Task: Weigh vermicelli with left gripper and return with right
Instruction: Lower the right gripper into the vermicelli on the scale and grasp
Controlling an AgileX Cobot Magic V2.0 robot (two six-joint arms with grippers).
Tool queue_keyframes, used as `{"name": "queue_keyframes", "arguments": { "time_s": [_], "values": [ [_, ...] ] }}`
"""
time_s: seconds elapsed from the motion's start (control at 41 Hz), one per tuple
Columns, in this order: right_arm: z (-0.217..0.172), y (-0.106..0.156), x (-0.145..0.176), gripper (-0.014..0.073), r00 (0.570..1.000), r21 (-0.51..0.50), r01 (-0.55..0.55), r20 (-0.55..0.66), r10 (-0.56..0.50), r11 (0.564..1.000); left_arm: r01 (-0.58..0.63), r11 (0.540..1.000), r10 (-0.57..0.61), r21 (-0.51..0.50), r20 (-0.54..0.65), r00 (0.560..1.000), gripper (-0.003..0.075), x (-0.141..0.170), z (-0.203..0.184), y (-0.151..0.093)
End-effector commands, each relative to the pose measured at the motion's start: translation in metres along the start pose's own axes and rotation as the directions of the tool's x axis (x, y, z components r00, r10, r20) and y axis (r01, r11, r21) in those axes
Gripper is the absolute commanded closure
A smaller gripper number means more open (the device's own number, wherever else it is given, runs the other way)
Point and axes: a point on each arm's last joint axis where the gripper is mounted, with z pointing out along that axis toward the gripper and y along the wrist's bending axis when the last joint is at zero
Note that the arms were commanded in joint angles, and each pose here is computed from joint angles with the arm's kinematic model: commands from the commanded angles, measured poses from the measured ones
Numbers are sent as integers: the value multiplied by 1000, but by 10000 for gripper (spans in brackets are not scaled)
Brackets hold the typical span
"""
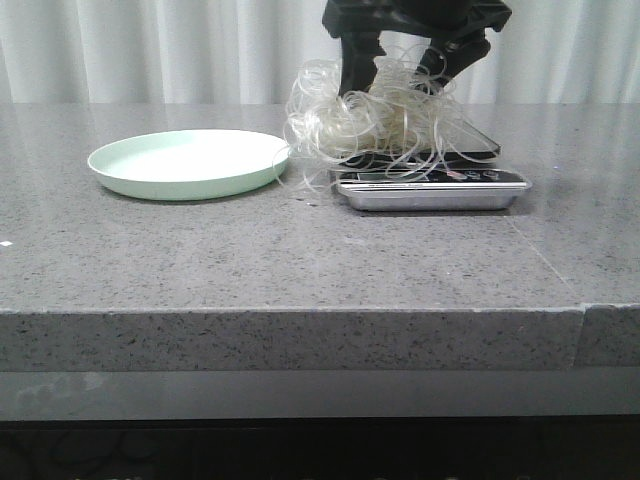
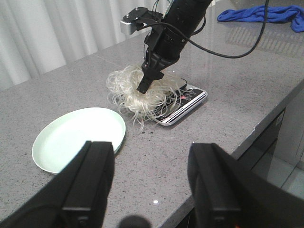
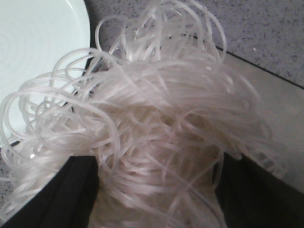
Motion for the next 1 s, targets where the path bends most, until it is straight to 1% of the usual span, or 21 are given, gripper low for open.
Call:
{"name": "queue_keyframes", "arguments": {
  "time_s": [0.0, 0.049, 0.073, 0.195, 0.292, 0.365, 0.585, 0.682, 0.974],
  "values": [
    [-25, 0, -11, 4, 998, 1, 11, 66, -11, 1000, 19, 1000, -18, -5, 100, 995, 300, -14, -3, 1],
    [-25, 0, -11, 30, 998, 0, 11, 63, -11, 1000, 19, 1000, -18, -5, 100, 995, 300, -14, -3, 1],
    [-25, 0, -11, 57, 998, 0, 11, 62, -11, 1000, 19, 1000, -18, -5, 100, 995, 300, -14, -3, 1],
    [-25, 0, -11, 235, 998, 0, 11, 61, -11, 1000, 19, 1000, -18, -5, 100, 995, 300, -14, -3, 1],
    [-25, 0, -11, 337, 998, 0, 11, 62, -11, 1000, 19, 1000, -18, -5, 100, 995, 300, -14, -3, 1],
    [-25, 0, -11, 365, 998, 0, 11, 62, -11, 1000, 19, 1000, -18, -5, 100, 995, 300, -14, -3, 1],
    [-29, 1, -11, 375, 998, 1, 12, 69, -12, 1000, 19, 1000, -18, -5, 100, 995, 300, -14, -3, 1],
    [-28, 1, -11, 439, 998, 1, 12, 69, -12, 1000, 18, 1000, -17, -6, 99, 995, 300, -14, -3, 1],
    [-33, 1, -13, 434, 996, 1, 12, 85, -12, 1000, 18, 1000, -17, -6, 99, 995, 300, -14, -3, 1]
  ]
}}
